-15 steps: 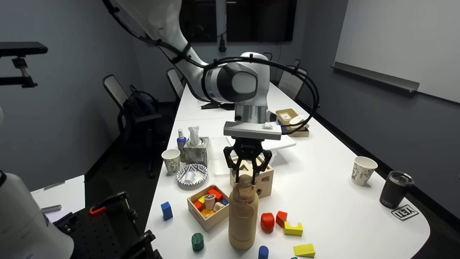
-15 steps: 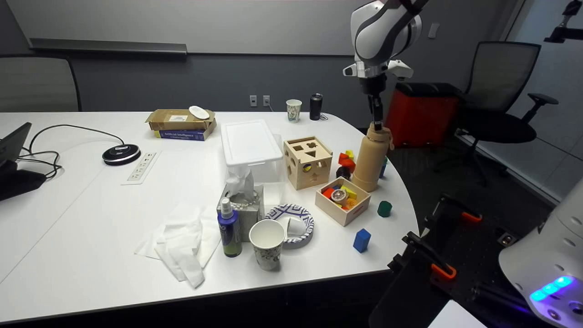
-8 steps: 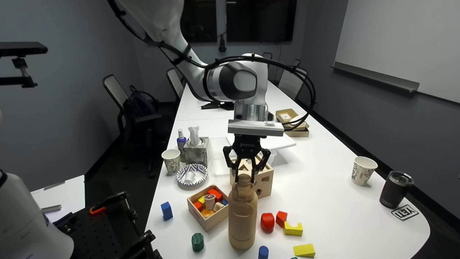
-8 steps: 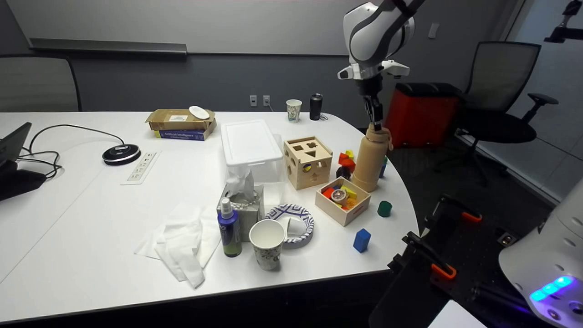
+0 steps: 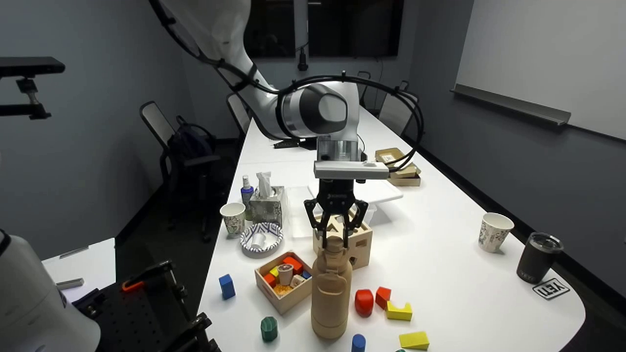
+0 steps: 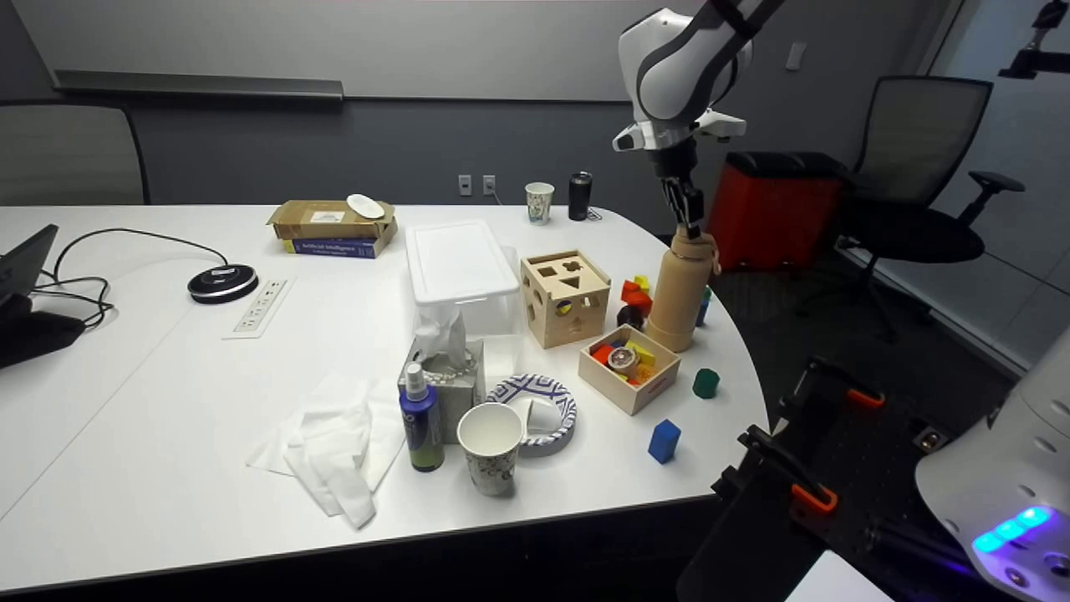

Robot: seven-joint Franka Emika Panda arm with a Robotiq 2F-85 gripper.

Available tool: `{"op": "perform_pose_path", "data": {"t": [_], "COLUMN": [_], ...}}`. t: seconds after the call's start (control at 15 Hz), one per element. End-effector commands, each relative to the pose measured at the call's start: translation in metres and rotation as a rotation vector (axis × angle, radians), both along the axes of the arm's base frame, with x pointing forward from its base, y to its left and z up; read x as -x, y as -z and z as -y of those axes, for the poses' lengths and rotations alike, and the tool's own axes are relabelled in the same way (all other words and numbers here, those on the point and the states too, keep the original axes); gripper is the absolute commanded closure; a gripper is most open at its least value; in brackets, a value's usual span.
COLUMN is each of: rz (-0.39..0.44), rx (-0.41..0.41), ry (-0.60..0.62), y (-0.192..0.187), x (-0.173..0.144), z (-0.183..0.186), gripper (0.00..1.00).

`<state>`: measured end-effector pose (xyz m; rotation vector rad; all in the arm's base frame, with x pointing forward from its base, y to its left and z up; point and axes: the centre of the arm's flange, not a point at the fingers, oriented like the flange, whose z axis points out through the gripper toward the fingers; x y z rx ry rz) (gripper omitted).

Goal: Turn the lid on the beige bottle.

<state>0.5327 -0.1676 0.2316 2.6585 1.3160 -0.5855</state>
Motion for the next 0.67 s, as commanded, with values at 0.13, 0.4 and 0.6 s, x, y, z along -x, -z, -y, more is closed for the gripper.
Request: {"op": "perform_pose_path", "data": {"t": [0.13, 0.4, 0.6], "rz": [-0.064, -0.091, -0.09], "rx": [-0.006, -0.018, -0.02], "ry": [-0.085, -0.121, -0.137], "y": [0.0096, 0.0107, 0.0081], "x": [-0.0046, -0.0047, -0.0067], "z": [-0.0023, -0.0041, -0.0044], "gripper": [0.8, 0.8, 0.8]}}
